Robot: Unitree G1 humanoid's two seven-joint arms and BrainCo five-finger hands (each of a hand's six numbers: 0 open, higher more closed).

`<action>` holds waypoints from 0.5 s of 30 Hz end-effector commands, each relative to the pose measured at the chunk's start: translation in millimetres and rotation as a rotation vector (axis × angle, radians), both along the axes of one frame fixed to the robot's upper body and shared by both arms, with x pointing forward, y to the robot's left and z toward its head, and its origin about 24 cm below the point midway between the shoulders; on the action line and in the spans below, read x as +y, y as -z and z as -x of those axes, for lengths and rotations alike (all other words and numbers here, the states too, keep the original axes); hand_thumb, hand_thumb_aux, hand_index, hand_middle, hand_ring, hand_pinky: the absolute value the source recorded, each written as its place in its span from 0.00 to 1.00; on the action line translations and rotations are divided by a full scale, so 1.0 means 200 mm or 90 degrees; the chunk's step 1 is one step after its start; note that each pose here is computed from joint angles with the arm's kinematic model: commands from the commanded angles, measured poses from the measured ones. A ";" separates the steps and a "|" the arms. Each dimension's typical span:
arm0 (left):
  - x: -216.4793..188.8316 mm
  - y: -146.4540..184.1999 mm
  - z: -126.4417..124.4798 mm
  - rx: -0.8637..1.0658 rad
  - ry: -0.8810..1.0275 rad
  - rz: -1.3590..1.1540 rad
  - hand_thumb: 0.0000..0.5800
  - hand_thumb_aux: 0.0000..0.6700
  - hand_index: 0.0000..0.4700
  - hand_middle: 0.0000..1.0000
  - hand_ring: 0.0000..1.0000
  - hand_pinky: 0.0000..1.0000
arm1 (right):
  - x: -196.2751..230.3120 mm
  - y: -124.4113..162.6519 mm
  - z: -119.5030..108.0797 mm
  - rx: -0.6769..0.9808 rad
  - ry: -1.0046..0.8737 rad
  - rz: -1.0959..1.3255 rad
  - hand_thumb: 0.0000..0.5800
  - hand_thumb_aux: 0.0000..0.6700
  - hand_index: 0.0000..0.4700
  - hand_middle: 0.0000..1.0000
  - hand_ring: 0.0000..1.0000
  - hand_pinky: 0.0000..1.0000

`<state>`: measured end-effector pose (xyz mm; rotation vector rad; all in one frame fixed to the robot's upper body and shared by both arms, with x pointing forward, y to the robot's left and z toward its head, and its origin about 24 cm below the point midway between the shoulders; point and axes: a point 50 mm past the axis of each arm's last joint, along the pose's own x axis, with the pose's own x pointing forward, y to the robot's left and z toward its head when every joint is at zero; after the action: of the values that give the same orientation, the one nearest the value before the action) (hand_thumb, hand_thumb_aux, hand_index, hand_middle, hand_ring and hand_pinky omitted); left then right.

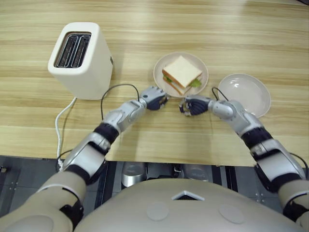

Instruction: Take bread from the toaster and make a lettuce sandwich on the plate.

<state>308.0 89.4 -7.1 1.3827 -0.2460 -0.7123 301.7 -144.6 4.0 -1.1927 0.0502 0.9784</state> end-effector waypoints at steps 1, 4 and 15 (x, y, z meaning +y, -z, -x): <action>0.05 0.01 -0.09 -0.048 -0.049 -0.044 1.00 1.00 0.98 1.00 1.00 1.00 | -0.05 0.08 -0.08 -0.010 0.069 0.065 1.00 1.00 0.98 1.00 1.00 1.00; 0.02 0.00 -0.11 -0.047 -0.076 -0.018 1.00 1.00 0.98 1.00 1.00 1.00 | -0.03 0.02 -0.17 -0.089 0.110 0.052 1.00 1.00 0.98 1.00 1.00 1.00; 0.06 -0.15 0.02 0.031 -0.110 0.516 0.00 0.00 0.00 0.00 0.00 0.00 | 0.02 -0.14 0.03 -0.137 0.093 -0.523 0.00 0.00 0.00 0.00 0.00 0.00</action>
<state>313.7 102.5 8.9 0.8229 -0.2790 -0.4317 300.0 -139.5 12.1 -0.6849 -0.2573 0.6989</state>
